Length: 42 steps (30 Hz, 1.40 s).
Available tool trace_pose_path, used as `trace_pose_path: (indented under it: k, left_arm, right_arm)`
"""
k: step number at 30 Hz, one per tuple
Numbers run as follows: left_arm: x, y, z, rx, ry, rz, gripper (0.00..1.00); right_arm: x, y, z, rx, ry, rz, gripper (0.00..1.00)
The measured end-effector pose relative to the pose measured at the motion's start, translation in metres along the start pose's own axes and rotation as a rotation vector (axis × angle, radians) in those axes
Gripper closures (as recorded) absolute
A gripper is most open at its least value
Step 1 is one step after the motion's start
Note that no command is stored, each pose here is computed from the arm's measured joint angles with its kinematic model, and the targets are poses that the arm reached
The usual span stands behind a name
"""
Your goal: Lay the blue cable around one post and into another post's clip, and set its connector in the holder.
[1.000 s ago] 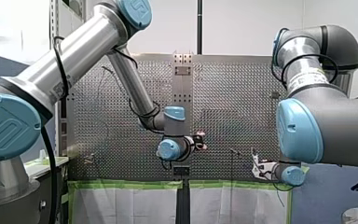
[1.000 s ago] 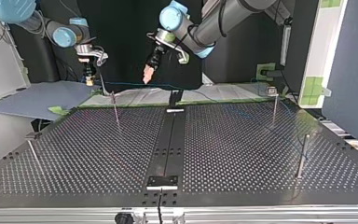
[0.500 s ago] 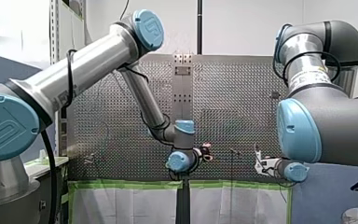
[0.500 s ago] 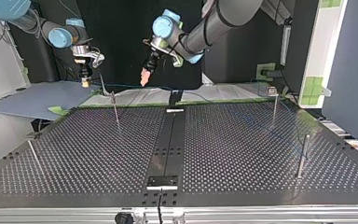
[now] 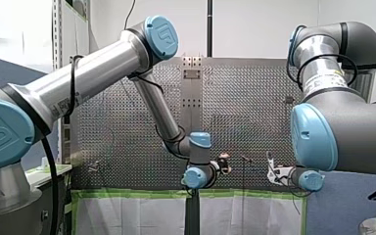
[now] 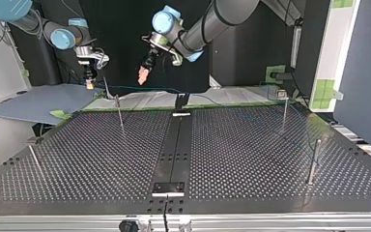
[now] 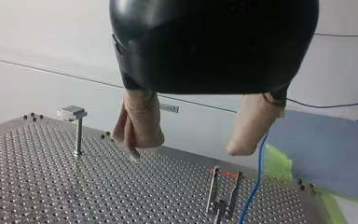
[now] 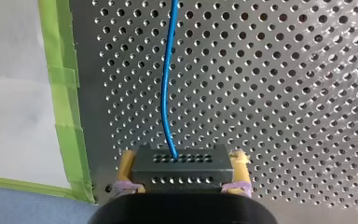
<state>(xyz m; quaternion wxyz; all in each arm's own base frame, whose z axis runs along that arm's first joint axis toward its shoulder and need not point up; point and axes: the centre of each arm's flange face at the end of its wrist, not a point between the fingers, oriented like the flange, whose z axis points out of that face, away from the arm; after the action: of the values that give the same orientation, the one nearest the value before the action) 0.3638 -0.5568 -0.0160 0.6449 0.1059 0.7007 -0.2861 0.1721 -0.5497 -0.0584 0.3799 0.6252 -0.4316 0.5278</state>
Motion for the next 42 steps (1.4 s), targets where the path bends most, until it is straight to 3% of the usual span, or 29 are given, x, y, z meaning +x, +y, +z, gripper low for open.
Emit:
trace_pose_path:
  k: [6, 13, 20, 30, 42]
  left_arm:
    - [-0.002, -0.006, 0.010, -0.015, -0.003, 0.004, 0.00]
    - [0.023, -0.003, 0.021, -0.033, 0.045, 0.042, 0.00]
    - [0.024, 0.004, 0.043, -0.060, 0.009, 0.027, 0.00]
    - [0.010, 0.023, 0.065, -0.099, -0.033, 0.011, 0.00]
    - [0.007, 0.042, 0.075, -0.140, -0.035, 0.051, 0.00]
  right_arm:
    - [0.000, 0.002, 0.000, -0.003, -0.002, -0.001, 1.00]
    - [0.000, 0.005, 0.000, -0.008, 0.006, 0.001, 1.00]
    - [0.000, 0.005, 0.000, -0.009, 0.004, -0.005, 1.00]
    - [-0.002, 0.004, -0.002, -0.008, -0.021, -0.037, 1.00]
    - [-0.001, 0.008, -0.002, -0.026, -0.021, -0.034, 1.00]
